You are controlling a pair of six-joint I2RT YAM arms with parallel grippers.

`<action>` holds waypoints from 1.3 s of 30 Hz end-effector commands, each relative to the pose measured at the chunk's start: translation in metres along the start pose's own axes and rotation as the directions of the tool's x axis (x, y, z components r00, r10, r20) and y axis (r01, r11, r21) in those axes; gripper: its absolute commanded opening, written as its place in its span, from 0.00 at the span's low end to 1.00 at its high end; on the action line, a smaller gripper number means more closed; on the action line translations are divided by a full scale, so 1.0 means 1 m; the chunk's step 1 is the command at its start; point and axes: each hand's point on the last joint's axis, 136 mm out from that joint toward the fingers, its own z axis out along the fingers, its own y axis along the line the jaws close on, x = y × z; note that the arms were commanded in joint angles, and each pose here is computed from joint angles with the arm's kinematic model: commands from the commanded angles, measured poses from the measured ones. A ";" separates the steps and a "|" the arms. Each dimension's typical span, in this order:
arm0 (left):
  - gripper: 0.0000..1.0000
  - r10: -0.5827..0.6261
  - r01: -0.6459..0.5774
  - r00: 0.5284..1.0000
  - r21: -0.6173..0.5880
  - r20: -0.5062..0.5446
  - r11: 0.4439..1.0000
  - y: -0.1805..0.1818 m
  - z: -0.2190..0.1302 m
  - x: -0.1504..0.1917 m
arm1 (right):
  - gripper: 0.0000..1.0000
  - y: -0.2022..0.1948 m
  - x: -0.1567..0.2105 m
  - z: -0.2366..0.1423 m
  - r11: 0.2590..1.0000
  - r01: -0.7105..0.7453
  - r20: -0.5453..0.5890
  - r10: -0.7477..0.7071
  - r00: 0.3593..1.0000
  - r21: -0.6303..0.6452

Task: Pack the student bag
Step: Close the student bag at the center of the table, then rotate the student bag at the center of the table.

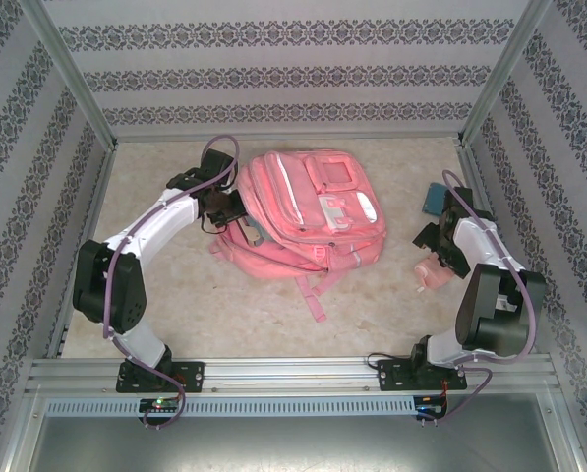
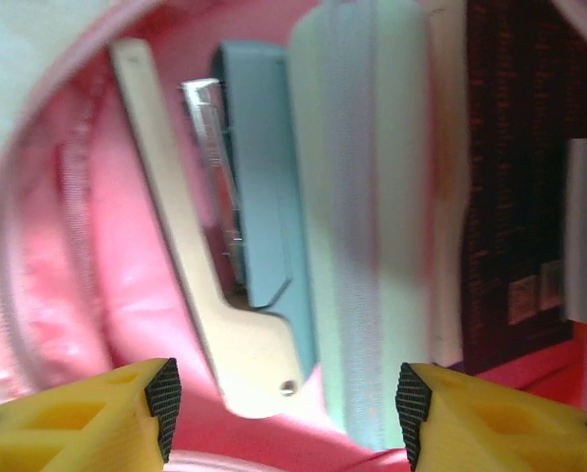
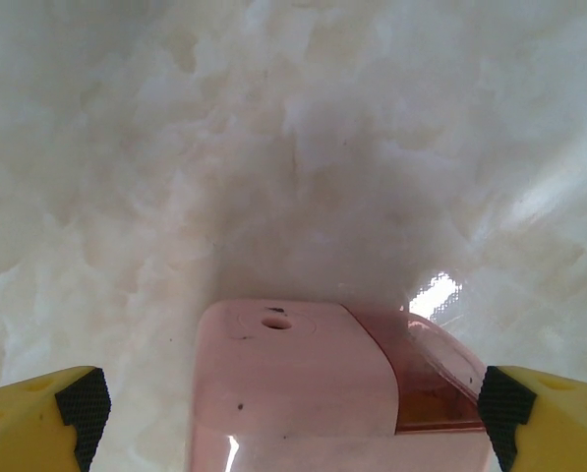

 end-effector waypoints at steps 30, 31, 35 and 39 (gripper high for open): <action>0.52 0.330 -0.336 0.922 0.003 -0.204 0.942 -0.022 0.113 -0.066 | 0.56 0.187 0.117 -0.016 0.884 0.325 -0.030 -0.355 0.934 -0.337; 0.51 0.325 -0.333 0.922 -0.005 -0.211 0.943 -0.016 0.110 -0.058 | 0.54 0.194 0.114 -0.014 0.878 0.340 -0.023 -0.368 0.929 -0.337; 0.50 0.293 -0.307 0.931 -0.031 -0.216 0.951 0.007 0.093 -0.026 | 0.53 0.225 0.098 -0.014 0.850 0.394 0.019 -0.414 0.910 -0.349; 0.49 0.245 -0.261 0.936 -0.031 -0.251 0.965 0.027 0.081 0.015 | 0.53 0.259 0.082 -0.013 0.823 0.440 0.045 -0.456 0.889 -0.358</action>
